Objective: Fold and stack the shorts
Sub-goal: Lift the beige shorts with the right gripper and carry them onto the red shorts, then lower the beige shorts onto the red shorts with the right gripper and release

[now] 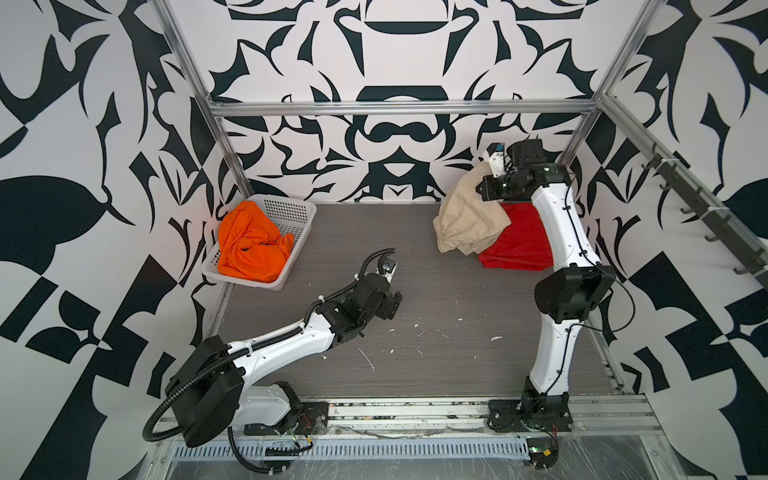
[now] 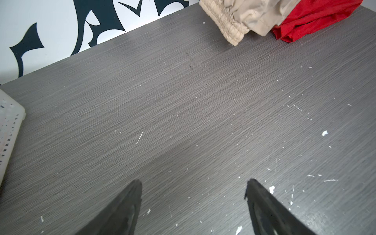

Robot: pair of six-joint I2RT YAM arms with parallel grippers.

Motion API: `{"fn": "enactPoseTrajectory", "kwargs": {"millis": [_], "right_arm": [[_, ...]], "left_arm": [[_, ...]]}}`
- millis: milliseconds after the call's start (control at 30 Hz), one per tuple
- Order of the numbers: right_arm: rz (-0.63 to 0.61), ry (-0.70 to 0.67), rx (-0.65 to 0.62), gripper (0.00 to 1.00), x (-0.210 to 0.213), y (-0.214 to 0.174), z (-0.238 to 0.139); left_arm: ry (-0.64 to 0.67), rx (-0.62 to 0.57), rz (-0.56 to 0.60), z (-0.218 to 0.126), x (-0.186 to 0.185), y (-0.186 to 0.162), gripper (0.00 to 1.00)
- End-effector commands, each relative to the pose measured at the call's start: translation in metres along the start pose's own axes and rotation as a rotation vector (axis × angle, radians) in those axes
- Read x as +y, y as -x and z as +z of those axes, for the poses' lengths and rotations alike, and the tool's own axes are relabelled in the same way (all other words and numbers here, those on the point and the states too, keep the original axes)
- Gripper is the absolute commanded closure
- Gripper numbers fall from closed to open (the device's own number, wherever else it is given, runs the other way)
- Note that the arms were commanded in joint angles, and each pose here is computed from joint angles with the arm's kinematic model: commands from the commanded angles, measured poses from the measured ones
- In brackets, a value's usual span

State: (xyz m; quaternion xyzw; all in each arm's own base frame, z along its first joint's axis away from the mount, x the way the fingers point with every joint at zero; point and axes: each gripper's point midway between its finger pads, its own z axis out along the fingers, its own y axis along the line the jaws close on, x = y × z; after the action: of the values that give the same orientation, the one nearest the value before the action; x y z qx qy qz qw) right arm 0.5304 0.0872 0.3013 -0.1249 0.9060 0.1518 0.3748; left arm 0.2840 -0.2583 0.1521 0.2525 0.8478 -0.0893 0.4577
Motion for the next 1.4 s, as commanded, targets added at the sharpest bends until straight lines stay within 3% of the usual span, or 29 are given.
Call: {"fn": "enactPoseTrajectory", "kwargs": {"millis": [0, 400, 967, 1200, 1367], "right_arm": [[-0.003, 0.041, -0.088, 1.0, 0.013, 0.026, -0.035], [0.07, 0.069, -0.091, 1.0, -0.008, 0.025, -0.051], [0.261, 0.168, -0.041, 1.0, -0.059, 0.003, -0.027], [0.29, 0.22, -0.073, 1.0, -0.049, 0.01, -0.035], [0.254, 0.283, -0.127, 1.0, -0.014, 0.025, -0.057]], "left_arm": [[0.023, -0.019, -0.01, -0.001, 0.005, 0.012, 0.16], [0.018, -0.018, -0.001, 0.003, 0.002, 0.016, 0.16], [0.001, -0.01, 0.008, 0.012, -0.005, 0.022, 0.16], [-0.001, -0.009, 0.007, 0.015, -0.006, 0.025, 0.16], [-0.012, -0.005, 0.007, 0.018, -0.01, 0.025, 0.16]]}}
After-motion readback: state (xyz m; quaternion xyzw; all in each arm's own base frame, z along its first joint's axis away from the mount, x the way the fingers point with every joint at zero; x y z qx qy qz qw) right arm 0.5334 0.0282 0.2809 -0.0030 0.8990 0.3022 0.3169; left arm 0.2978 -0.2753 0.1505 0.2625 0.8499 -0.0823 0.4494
